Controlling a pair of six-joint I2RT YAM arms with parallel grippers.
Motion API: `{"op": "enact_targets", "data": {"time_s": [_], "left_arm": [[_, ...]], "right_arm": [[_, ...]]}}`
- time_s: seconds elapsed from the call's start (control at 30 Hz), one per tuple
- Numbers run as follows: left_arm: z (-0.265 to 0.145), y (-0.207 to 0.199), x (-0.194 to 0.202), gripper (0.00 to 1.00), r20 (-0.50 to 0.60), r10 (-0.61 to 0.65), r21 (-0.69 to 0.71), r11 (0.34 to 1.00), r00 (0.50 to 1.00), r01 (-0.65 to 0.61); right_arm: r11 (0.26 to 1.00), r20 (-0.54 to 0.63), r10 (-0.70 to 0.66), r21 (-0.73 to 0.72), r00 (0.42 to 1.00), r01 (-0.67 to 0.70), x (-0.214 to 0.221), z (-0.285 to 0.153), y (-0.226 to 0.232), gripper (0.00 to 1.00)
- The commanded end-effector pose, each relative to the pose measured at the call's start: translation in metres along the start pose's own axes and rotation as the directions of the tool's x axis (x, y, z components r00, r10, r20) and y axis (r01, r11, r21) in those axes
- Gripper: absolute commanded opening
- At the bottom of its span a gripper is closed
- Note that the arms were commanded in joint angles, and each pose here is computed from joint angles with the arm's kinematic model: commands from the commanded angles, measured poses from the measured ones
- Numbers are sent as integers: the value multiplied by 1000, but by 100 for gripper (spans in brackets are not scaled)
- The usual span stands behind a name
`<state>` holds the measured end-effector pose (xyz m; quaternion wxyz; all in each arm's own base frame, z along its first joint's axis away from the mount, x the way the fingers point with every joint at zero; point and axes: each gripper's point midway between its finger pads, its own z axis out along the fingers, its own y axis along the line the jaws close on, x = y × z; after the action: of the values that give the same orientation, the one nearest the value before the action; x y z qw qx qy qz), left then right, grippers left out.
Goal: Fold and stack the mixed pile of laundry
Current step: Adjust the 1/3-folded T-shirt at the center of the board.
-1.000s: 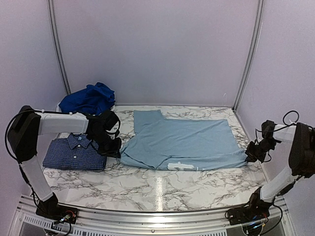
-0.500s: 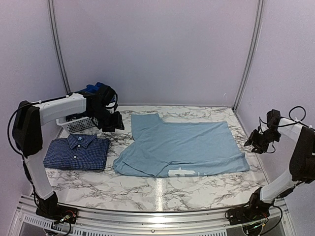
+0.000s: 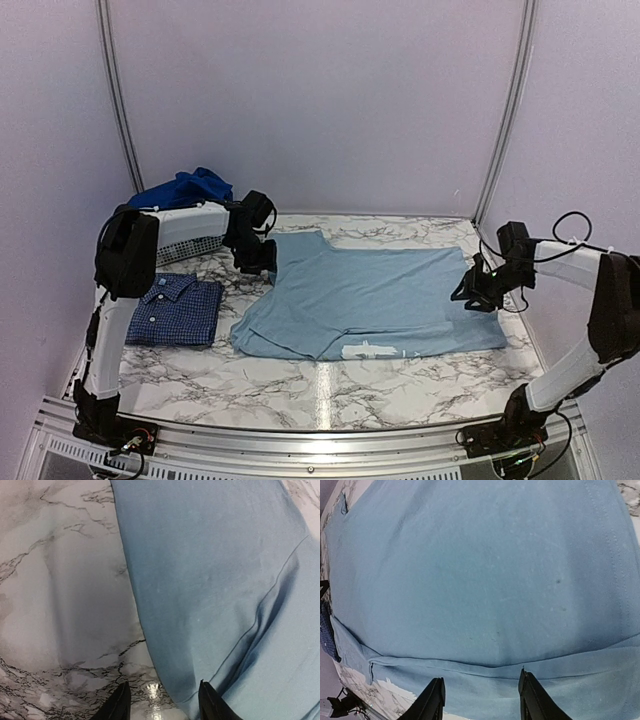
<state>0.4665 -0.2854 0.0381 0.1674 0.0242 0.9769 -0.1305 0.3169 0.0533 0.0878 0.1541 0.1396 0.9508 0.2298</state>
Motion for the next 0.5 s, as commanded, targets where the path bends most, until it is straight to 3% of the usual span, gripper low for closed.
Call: {"op": "enact_targets", "data": {"time_s": [0.0,0.2,0.3,0.43,0.47], "left_arm": [[8,4,9,48,4,44,-115,992,999,-43],[29,11,30,43,-49,117,-223,967,992,-125],[36,21,38,29,-84,145,-278,947,986,-163],[32,46,26,1,-80,159,-372,911,984,-177],[28,53,18,0,-67,163,-394,902,984,-176]], "right_arm": [[999,-41,-29,-27,999,28,8,23,9,46],[998,-109,-63,20,992,65,18,49,2,45],[996,-149,-50,61,988,59,28,60,-11,45],[988,-219,-5,148,976,39,49,72,-37,45],[986,-231,5,162,973,33,54,74,-42,45]]}}
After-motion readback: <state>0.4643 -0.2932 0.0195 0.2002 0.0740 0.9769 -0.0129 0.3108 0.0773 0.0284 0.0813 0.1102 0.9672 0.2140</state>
